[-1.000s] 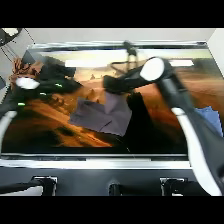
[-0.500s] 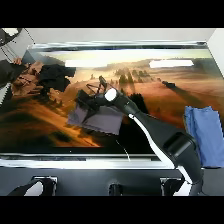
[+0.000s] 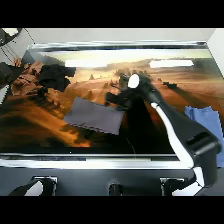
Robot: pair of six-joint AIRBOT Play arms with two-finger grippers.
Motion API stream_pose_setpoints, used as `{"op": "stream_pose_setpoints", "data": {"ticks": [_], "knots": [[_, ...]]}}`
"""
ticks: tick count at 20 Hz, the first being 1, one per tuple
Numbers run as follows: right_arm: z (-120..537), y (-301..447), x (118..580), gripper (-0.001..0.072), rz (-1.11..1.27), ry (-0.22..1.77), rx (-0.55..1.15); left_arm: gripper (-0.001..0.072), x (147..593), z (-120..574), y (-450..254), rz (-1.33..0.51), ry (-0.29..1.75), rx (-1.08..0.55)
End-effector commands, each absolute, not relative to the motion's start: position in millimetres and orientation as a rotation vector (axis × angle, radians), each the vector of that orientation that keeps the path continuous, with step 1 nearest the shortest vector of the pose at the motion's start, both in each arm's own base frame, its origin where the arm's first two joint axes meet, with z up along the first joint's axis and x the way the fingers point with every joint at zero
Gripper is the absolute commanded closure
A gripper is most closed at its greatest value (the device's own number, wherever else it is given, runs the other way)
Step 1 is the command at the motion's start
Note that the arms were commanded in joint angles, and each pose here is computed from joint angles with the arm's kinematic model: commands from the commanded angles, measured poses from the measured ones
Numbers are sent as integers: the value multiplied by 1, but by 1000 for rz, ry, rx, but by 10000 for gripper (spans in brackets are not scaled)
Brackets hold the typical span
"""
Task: Fold the shirts.
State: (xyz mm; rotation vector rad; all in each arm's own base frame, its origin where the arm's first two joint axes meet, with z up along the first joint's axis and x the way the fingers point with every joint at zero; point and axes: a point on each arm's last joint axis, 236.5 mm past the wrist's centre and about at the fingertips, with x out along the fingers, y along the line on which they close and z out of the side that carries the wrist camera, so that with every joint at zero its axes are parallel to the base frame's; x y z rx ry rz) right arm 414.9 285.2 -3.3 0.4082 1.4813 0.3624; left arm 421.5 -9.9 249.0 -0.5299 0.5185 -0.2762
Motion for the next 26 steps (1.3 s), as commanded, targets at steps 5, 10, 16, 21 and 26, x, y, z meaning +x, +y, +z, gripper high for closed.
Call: {"op": "stream_pose_setpoints", "data": {"ticks": [5,10,16,21,26], "knots": [[-72,243,382,47,188,1623,585,679,419,247,-12,-288,532,-515],[-87,281,393,289,267,1620,798,679,418,246,-13,-289,535,-515],[1,269,423,665,533,1422,769,679,419,245,-12,-294,533,-494],[104,104,460,665,245,1138,722,679,419,245,-12,-294,534,-494],[159,-55,429,665,-66,941,785,679,419,245,-12,-294,533,-495]]}}
